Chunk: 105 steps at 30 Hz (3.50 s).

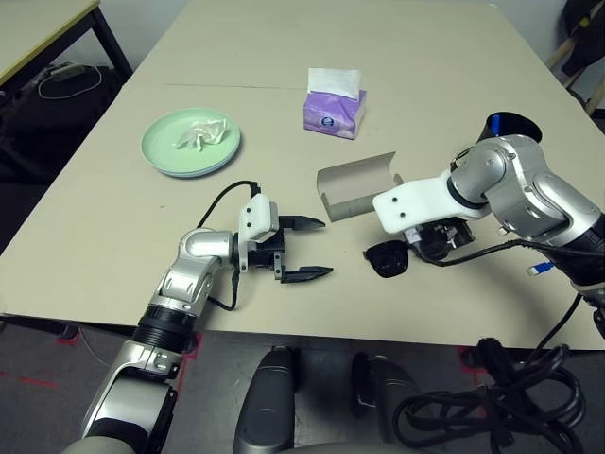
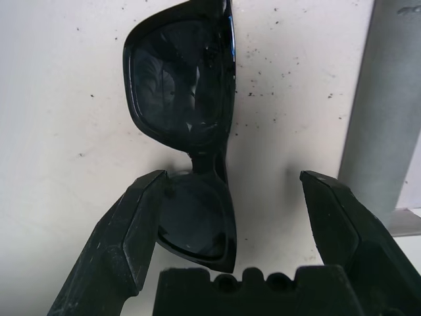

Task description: Organize and tidy the items on the table.

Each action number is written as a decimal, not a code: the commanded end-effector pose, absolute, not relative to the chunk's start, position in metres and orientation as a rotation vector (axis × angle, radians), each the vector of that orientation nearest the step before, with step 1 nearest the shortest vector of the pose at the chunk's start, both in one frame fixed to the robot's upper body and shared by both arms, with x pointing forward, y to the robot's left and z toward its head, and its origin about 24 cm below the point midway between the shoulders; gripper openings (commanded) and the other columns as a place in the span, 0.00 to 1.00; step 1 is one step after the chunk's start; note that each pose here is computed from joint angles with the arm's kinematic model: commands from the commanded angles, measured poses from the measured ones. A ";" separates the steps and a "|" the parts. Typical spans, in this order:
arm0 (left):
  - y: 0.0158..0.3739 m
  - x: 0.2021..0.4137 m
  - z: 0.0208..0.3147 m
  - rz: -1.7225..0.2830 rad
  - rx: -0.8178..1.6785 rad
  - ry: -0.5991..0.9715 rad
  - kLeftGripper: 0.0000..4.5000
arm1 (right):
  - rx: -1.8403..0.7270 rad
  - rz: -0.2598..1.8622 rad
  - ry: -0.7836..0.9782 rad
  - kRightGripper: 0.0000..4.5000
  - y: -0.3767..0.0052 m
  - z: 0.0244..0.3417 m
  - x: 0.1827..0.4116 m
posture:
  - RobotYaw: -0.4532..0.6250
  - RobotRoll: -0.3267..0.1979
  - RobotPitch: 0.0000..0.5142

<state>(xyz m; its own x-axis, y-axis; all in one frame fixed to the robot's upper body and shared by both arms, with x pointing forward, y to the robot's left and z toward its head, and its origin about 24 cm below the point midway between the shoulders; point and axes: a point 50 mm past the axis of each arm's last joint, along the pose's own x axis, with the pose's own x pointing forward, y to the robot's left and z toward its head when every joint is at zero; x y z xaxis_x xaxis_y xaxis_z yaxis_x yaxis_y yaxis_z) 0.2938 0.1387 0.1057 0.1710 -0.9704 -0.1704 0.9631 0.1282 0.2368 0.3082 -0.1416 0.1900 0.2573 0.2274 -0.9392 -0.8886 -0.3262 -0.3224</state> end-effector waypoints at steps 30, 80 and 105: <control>0.136 0.293 0.105 -1.416 0.345 -0.022 1.00 | -1.415 1.314 0.673 0.08 -0.137 0.193 0.308 | 0.62 0.62 0.32; 0.147 0.296 0.131 -1.243 0.377 -0.076 1.00 | -1.547 1.123 0.392 0.08 -0.098 0.223 0.379 | 0.68 0.62 0.28; 0.143 0.293 0.129 -1.235 0.366 -0.083 1.00 | -1.606 1.169 0.385 0.08 -0.092 0.206 0.382 | 0.69 0.62 0.28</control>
<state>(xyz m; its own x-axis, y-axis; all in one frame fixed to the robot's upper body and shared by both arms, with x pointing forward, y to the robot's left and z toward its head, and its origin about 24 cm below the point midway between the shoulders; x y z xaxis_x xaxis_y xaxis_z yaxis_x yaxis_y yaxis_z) 0.2963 0.1455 0.1342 0.3460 -0.9300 -0.1238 0.8977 0.2897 0.3320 0.3850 -0.0926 0.2136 0.4940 0.3099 -0.8124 -0.7260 -0.3671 -0.5815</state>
